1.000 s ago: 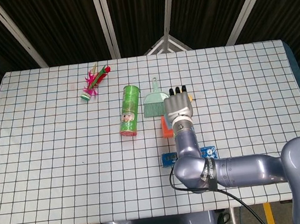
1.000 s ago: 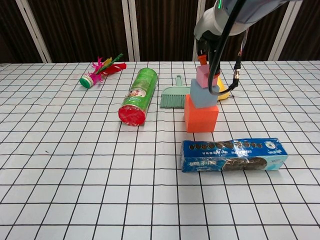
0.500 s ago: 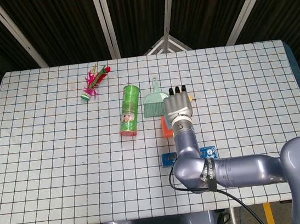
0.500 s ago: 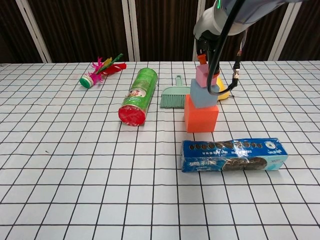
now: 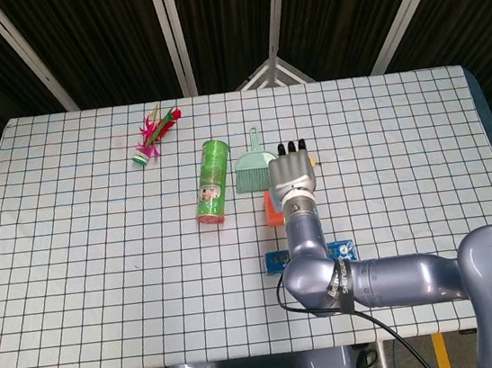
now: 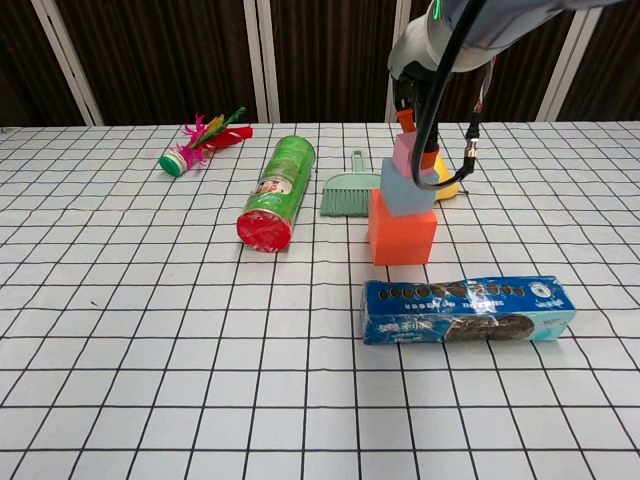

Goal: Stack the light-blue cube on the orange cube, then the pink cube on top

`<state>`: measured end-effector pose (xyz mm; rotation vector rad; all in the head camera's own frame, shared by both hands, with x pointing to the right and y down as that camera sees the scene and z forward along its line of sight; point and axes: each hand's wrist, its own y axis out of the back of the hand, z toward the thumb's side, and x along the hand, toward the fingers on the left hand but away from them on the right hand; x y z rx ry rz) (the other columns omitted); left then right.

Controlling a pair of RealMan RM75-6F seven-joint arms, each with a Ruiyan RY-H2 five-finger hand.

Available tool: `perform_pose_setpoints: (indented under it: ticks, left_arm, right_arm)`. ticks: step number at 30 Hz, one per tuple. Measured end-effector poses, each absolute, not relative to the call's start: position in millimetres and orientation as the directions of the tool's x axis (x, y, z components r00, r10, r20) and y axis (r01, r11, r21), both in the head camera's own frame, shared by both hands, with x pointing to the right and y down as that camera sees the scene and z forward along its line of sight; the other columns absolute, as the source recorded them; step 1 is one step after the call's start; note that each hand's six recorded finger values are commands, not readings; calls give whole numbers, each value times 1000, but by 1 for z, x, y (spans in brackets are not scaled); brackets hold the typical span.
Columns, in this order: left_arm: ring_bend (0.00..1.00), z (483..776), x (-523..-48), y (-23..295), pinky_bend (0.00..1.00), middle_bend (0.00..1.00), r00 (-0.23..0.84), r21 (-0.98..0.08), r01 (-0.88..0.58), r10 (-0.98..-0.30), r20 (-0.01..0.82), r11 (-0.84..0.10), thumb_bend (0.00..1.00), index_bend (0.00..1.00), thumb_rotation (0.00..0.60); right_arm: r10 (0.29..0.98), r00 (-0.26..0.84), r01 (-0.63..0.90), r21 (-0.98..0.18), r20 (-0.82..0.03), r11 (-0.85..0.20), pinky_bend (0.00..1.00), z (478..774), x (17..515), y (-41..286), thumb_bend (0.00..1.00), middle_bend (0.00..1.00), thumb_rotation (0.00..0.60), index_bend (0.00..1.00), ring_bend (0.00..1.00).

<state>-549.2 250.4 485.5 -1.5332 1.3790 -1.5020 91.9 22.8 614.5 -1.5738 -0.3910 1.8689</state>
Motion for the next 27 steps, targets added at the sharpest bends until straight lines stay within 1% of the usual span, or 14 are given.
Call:
perform_pose_setpoints:
  ticks: [9,12,15,17,20,23,27]
  left_arm:
    - [0,486,-550,251,0,0,-173,-917,-268,-921,348,-296,161,108,600]
    - [0,485,-549,251,0,0,-171,-916,-268,-922,348,-297,161,108,600]
    - [0,485,-549,250,0,0,-170,-916,-270,-922,348,-296,161,108,600]
    - [0,485,-549,250,0,0,-169,-916,-270,-922,347,-296,161,108,600]
    - [0,485,-548,251,0,0,-167,-916,-270,-923,347,-296,161,108,600]
    - [0,485,-548,250,0,0,-165,-916,-271,-923,347,-296,161,108,600]
    - [0,485,-548,250,0,0,-164,-916,-271,-923,347,-296,161,108,600]
  right_arm:
    - [651,-65,-288,-610,-757,-738,15,614,92,22,247,78,600,451,25]
    - [649,-67,-292,-607,-758,-739,15,614,93,22,247,78,600,418,25]
    - [647,-66,-292,-605,-760,-740,15,614,92,23,247,78,600,317,25]
    - [646,-64,-292,-605,-761,-741,15,614,92,23,245,78,600,205,25]
    - [646,-61,-289,-606,-761,-741,15,614,92,23,239,78,600,63,25]
    - [649,-59,-277,-613,-758,-740,15,614,92,23,238,78,600,2,25]
    - [649,-70,-272,-611,-758,-743,15,616,98,23,237,78,600,0,25]
